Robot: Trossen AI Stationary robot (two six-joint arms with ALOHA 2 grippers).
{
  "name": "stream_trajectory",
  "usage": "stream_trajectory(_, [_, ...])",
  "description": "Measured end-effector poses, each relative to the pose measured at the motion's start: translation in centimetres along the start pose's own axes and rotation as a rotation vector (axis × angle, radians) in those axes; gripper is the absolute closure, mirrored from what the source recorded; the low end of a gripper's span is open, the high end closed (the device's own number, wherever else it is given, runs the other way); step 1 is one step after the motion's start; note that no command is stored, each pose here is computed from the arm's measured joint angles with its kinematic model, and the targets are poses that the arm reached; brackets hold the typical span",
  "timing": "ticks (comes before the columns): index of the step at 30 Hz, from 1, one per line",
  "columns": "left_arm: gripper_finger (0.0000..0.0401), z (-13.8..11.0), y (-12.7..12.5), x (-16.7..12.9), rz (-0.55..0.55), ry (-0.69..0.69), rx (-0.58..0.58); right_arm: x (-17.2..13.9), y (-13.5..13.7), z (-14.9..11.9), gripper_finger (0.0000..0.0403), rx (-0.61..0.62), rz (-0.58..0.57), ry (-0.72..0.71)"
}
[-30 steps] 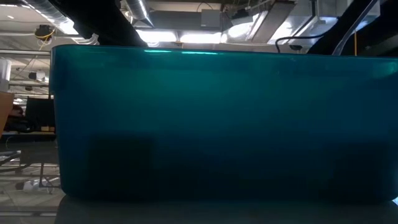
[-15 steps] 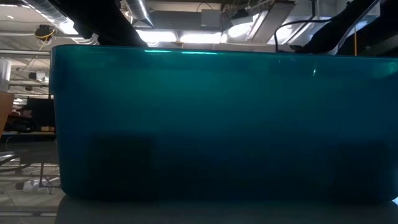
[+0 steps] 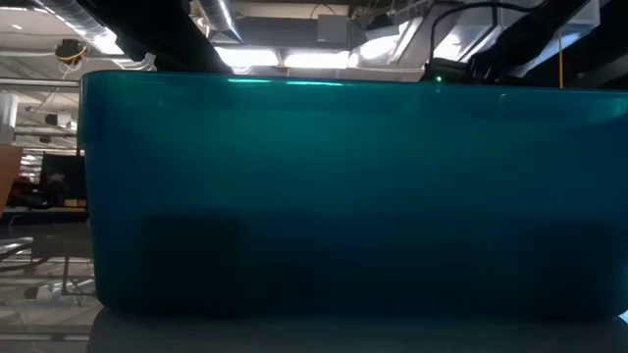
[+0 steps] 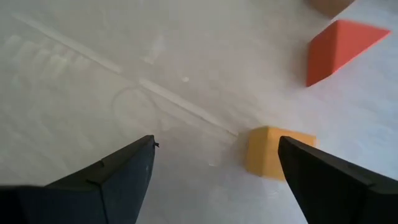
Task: Sort blocks by size
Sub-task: Put the yellow cube block into the blue bin
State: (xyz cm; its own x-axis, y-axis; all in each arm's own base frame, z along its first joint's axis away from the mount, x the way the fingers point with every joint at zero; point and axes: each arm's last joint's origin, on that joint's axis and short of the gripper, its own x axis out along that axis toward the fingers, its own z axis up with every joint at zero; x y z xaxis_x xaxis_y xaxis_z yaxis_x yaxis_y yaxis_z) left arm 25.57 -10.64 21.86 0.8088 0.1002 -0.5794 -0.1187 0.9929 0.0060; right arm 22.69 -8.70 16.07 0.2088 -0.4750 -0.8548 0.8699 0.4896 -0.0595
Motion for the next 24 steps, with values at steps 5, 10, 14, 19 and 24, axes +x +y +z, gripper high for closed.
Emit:
stream_trajectory(5, [0.0164,0.0,0.0,0.0,0.000,0.000,-0.001,-0.5,-0.4,0.6,0.0063,-0.032,-0.093,-0.008])
stream_trajectory(10, [0.0164,0.0,0.0,0.0,0.000,-0.001,-0.001,0.0,-1.6,0.6,0.0063,-0.007,-0.123,0.039])
stream_trajectory(14, [0.0164,0.0,0.0,0.0,0.000,-0.001,-0.002,1.0,-2.6,0.4,0.0063,0.043,-0.107,0.056])
stream_trajectory(19, [0.0164,0.0,0.0,0.0,0.000,-0.001,-0.001,2.3,-3.4,-0.3,0.0081,0.097,-0.046,0.067])
stream_trajectory(24, [0.0164,0.0,0.0,0.0,0.000,-0.001,0.001,2.6,-3.6,-0.8,0.0158,0.098,-0.043,0.069])
